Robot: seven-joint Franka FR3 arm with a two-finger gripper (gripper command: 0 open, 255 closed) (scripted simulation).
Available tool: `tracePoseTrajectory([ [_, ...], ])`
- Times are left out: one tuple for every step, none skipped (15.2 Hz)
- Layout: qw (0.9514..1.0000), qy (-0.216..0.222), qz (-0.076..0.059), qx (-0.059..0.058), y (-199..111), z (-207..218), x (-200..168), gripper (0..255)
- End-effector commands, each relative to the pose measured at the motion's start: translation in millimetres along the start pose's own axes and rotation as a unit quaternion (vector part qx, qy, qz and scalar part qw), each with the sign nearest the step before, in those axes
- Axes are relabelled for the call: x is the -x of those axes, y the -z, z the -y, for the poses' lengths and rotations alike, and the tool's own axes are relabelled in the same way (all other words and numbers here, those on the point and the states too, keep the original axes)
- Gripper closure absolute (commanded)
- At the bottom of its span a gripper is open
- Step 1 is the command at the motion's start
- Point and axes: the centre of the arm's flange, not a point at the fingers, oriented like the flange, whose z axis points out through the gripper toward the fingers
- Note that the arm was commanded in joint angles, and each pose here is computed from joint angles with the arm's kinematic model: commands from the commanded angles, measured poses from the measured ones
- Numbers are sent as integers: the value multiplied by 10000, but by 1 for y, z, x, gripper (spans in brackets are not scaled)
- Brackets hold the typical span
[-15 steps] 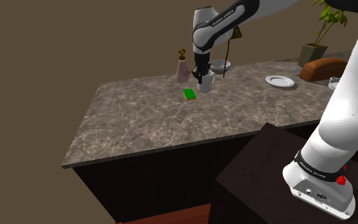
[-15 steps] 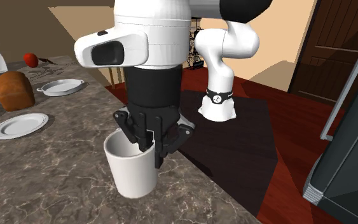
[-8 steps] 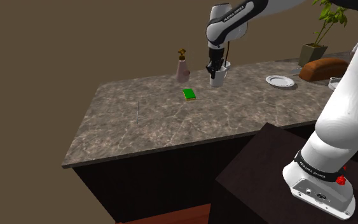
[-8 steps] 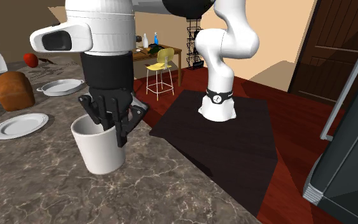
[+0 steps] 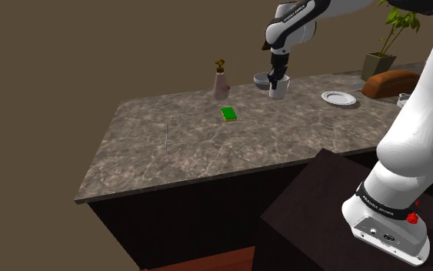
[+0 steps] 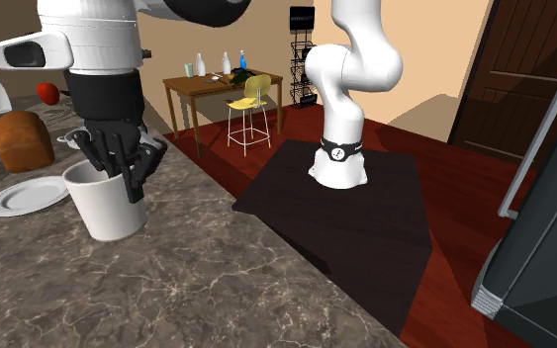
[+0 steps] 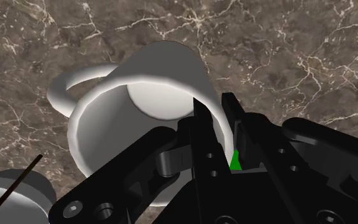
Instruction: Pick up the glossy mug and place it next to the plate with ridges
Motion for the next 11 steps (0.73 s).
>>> tracePoseTrajectory([
  [10000, 8, -1, 0, -2, -23, 6, 255],
  [10000, 8, -1, 0, -3, -36, 9, 255],
  [10000, 8, -1, 0, -3, -49, 12, 255],
  [10000, 8, -1, 0, -4, -62, 15, 255],
  [10000, 8, -1, 0, -4, -75, 18, 255],
  [10000, 8, -1, 0, -5, -88, 21, 255],
  [10000, 8, -1, 0, -5, -101, 24, 255],
  [10000, 8, -1, 0, -6, -113, 27, 255],
  [10000, 8, -1, 0, -6, -126, 30, 255],
  [10000, 8, -1, 0, -6, -139, 33, 255],
  [10000, 8, -1, 0, -7, -152, 36, 255],
])
